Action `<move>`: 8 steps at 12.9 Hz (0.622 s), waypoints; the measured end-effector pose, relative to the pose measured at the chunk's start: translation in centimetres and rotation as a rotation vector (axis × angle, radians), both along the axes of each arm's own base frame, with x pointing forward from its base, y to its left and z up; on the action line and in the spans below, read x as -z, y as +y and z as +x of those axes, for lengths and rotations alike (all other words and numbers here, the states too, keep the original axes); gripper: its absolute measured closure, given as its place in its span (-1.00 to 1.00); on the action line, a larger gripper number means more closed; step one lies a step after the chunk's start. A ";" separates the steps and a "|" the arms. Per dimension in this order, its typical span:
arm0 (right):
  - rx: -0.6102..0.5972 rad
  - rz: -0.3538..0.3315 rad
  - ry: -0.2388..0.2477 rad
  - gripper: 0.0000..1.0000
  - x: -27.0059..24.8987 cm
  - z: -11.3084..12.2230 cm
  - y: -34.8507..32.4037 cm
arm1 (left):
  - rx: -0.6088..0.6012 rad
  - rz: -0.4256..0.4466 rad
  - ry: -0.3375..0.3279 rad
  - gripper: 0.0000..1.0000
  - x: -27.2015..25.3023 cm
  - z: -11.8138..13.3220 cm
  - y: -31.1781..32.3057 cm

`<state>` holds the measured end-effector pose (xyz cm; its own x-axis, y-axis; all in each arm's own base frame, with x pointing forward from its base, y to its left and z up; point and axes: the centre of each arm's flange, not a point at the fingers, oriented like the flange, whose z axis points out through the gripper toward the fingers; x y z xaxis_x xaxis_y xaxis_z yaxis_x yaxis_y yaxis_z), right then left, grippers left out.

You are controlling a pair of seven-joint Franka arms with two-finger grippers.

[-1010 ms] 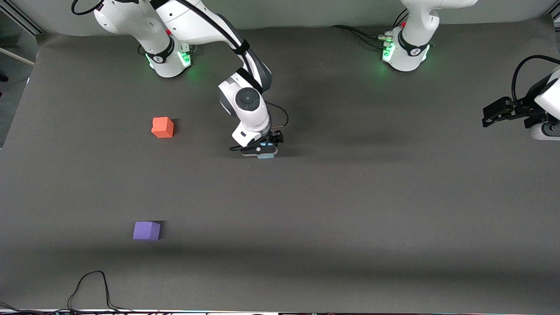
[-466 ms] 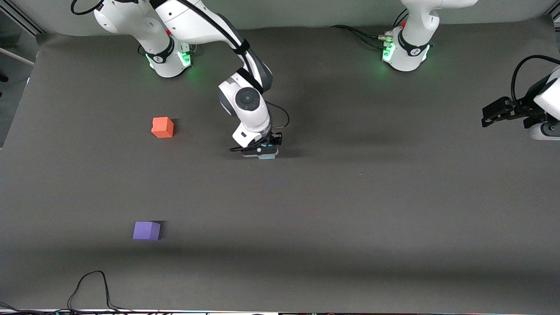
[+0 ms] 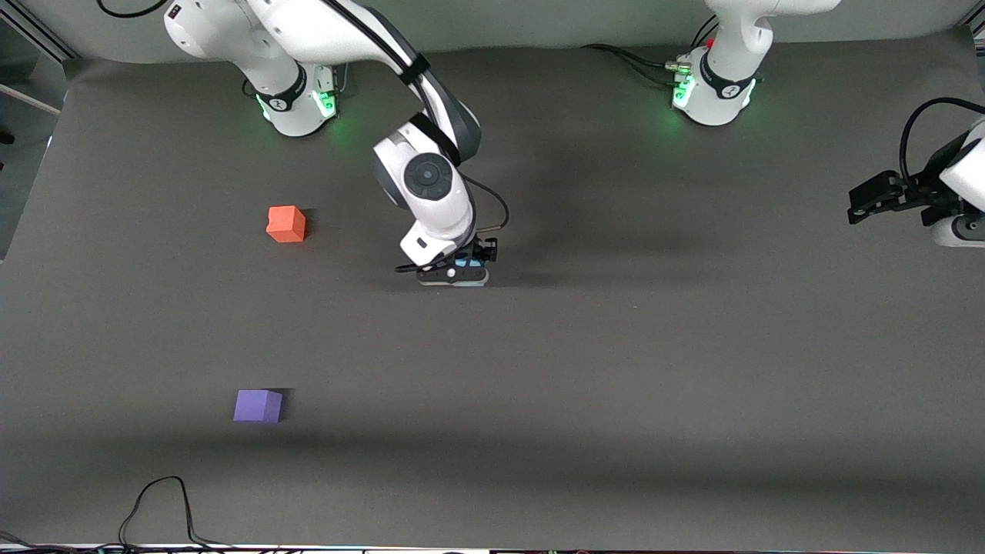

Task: Place blue block between orange and purple blocks
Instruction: 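Close the right gripper on the blue block and lift it, then carry the blue block with the right gripper between orange and purple cubes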

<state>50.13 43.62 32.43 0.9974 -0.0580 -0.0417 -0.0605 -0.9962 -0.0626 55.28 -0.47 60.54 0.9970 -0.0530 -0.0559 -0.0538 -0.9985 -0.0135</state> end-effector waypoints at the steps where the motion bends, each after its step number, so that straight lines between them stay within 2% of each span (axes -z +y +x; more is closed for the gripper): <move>1: 0.011 0.029 0.001 -0.21 -4.9 1.5 -0.9 | -0.004 0.001 0.005 -1.00 0.3 0.1 0.2; 3: 0.024 0.068 -0.004 -0.21 -13.6 3.9 -4.3 | -0.007 0.001 0.010 -1.00 0.7 0.4 0.4; 5: 0.022 0.085 -0.014 -0.21 -20.3 5.3 -7.3 | -0.007 0.002 0.013 -1.00 0.9 0.5 0.4; 8: 0.012 0.101 -0.043 -0.21 -25.3 6.4 -9.8 | -0.007 0.002 0.013 -1.00 1.0 0.6 0.3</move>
<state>56.56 33.78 57.73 0.9977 -0.0679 -0.0047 -0.0678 -0.9838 -0.1658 55.83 -0.12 59.56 0.9966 -0.0459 -0.0685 -0.0471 -0.9988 -0.0147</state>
